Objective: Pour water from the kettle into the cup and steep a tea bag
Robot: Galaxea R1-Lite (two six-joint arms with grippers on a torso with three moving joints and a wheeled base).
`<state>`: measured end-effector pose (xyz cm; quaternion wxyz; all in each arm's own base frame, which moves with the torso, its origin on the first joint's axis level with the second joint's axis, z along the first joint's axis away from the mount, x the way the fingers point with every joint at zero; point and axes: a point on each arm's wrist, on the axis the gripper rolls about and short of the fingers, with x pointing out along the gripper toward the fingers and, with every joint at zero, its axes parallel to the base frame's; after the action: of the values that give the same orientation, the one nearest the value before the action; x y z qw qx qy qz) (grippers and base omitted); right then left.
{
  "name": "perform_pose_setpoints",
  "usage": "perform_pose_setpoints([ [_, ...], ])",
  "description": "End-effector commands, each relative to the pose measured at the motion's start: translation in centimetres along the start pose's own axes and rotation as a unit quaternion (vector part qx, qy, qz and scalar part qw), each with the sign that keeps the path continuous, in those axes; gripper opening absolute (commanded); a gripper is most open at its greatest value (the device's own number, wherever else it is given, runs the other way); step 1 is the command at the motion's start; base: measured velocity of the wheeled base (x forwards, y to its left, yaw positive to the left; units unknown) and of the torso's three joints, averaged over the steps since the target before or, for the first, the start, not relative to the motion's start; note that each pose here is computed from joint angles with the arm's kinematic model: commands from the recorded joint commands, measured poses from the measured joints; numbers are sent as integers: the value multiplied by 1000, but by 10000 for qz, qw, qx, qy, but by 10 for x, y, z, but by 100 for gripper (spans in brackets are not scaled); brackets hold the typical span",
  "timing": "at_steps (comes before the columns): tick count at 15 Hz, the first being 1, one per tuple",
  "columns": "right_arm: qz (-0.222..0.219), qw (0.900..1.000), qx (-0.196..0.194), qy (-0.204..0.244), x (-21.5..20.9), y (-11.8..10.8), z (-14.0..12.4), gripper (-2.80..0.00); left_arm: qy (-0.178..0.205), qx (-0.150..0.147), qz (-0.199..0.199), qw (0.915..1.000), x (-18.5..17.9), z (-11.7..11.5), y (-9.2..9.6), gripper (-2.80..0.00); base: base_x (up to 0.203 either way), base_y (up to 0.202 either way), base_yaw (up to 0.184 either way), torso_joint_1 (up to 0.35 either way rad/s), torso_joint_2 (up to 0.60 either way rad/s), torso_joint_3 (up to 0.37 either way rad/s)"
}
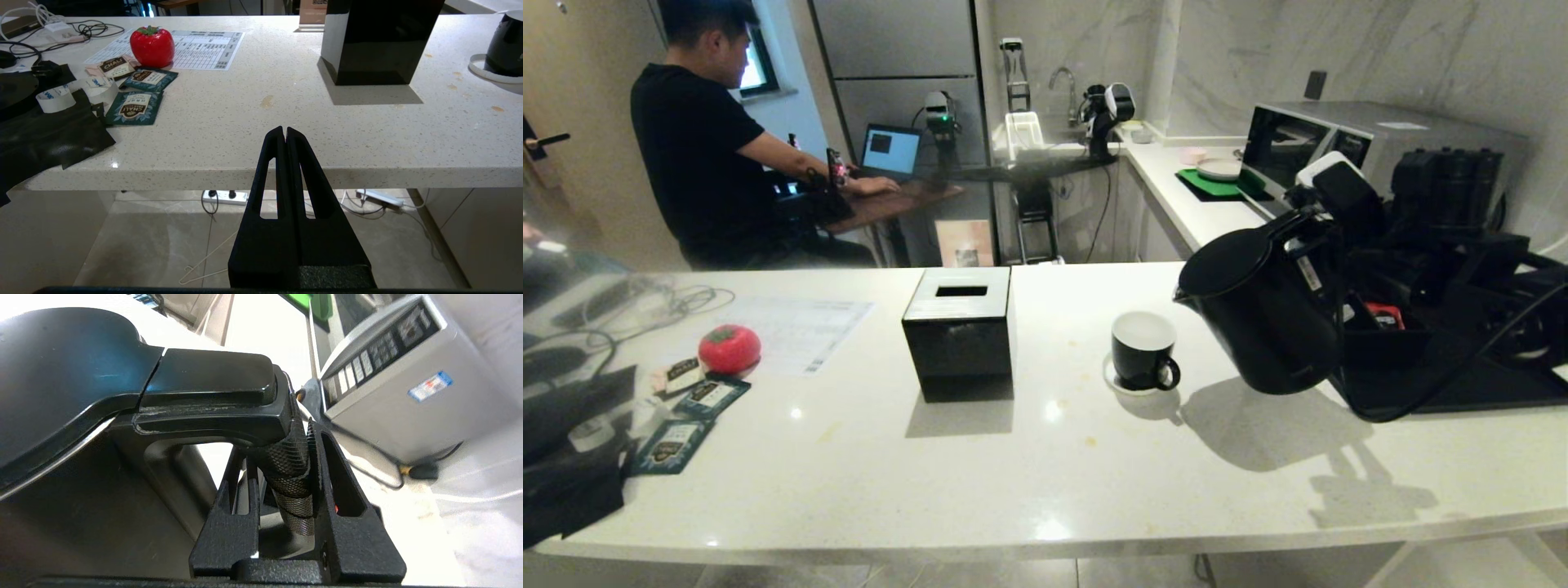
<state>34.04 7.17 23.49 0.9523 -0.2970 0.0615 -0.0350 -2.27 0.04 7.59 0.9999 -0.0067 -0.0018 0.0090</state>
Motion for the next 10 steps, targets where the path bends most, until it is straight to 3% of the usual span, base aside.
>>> perform_pose_setpoints([
  [1,4,9999,-120,-8,3,3,0,-280,2,-2,2,10000,0,0,0,-280,0,0,0,0,0,0],
  [10,12,9983,-575,-70,6,7,3,-280,2,-2,2,10000,0,0,0,-280,0,0,0,0,0,0],
])
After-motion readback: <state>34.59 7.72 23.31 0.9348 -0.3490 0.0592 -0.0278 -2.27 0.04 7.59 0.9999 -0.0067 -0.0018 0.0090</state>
